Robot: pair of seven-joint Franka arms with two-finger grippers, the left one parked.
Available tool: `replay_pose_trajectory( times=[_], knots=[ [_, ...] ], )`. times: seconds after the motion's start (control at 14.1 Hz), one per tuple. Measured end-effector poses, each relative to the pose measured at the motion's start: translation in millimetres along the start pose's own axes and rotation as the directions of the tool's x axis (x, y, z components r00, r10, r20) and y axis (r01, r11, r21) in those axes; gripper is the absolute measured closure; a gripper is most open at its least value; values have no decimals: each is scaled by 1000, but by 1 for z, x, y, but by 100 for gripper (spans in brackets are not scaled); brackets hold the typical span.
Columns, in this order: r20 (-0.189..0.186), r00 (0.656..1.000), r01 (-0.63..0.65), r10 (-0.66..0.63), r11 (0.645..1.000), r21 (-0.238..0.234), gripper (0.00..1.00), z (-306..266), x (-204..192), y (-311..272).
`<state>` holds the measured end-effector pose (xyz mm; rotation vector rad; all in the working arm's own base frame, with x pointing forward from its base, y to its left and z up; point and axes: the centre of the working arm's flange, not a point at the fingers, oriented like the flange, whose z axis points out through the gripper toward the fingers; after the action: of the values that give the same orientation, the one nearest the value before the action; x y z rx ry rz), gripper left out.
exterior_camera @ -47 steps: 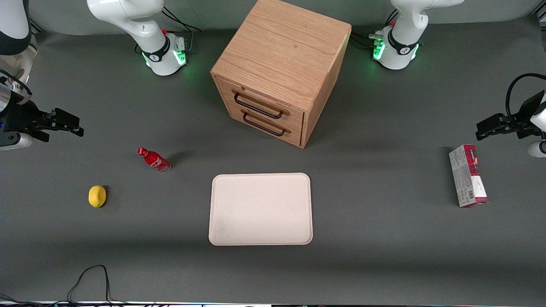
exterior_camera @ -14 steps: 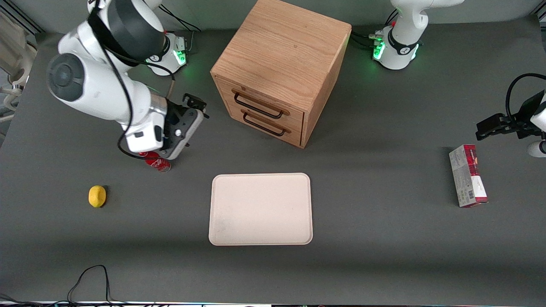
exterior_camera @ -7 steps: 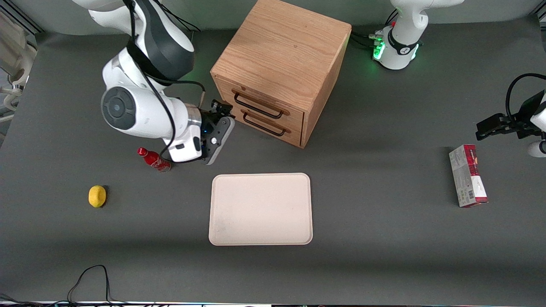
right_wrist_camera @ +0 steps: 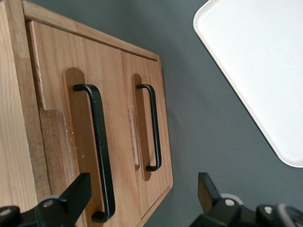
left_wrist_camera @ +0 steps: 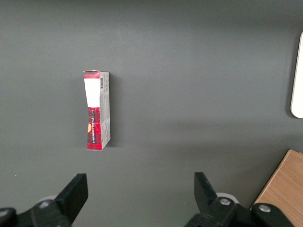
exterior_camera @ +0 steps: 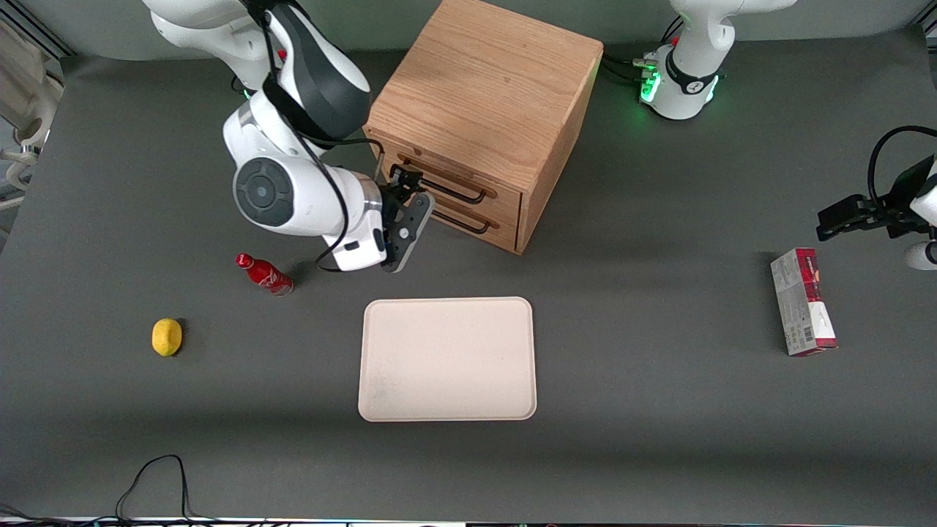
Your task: Open upper drawer
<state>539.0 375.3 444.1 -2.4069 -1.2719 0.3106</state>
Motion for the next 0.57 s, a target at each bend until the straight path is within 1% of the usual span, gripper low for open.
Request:
replay_pose_trajectory(
  times=[0.21,0.57],
  knots=[
    [26,1000,6,-7,1000,7,0,19,2,-7],
    [46,999,2,-3,1000,14,0,34,0,-7]
  ],
)
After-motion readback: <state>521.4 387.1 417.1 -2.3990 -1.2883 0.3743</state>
